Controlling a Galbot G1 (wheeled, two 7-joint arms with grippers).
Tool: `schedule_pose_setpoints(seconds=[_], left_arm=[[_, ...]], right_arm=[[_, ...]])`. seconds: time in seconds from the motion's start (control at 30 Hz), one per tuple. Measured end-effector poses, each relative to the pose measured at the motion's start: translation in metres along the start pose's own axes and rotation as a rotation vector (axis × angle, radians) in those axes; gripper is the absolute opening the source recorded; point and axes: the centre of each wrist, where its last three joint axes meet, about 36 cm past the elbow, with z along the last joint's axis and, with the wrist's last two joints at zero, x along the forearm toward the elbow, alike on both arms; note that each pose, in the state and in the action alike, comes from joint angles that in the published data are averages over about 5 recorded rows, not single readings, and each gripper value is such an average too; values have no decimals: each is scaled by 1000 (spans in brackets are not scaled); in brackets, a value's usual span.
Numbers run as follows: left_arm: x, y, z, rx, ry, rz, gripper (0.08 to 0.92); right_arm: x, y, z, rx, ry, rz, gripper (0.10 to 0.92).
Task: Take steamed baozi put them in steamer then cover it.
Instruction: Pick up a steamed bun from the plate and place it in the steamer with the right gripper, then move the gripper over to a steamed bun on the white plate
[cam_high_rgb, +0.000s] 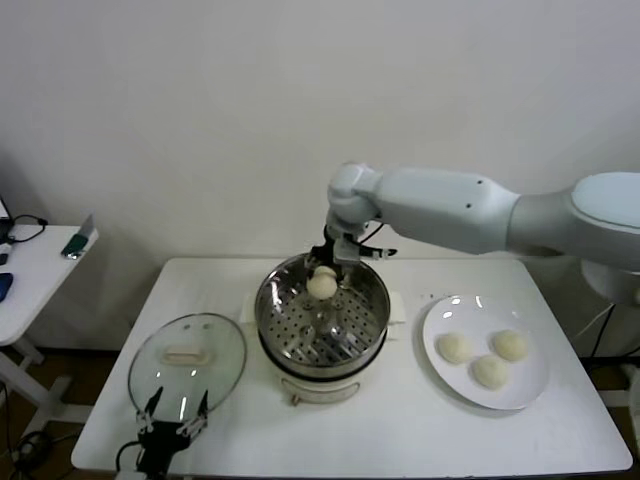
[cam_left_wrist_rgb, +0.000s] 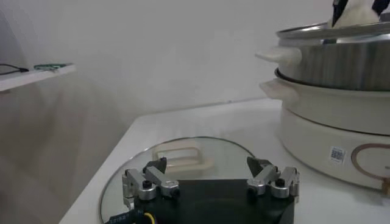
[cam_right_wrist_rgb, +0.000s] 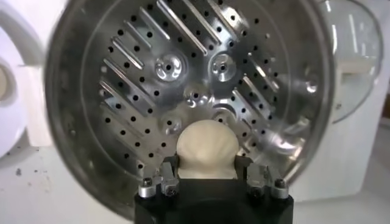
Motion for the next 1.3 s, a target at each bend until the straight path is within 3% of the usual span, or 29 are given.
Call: schedule_pose_setpoints(seconds=[0.23,0.6,0.77,1.1,1.3], left_arm=[[0,0,0,1,-3,-4,823],[0,-1,0,6,-5,-10,823],[-1,-2,0,5,-6,-7,823],[-3,-5,0,-1,-5,1,823],[-7,-7,-2,4,-10,3,823]], right_arm=[[-18,-2,6,9,9,-12,616],[-17,1,12,1,-3,-12,818],[13,14,18,-51,-15,-3,823],[108,119,33,-510,-21,-4,823],[125,214,14,-871,2,-29,823]])
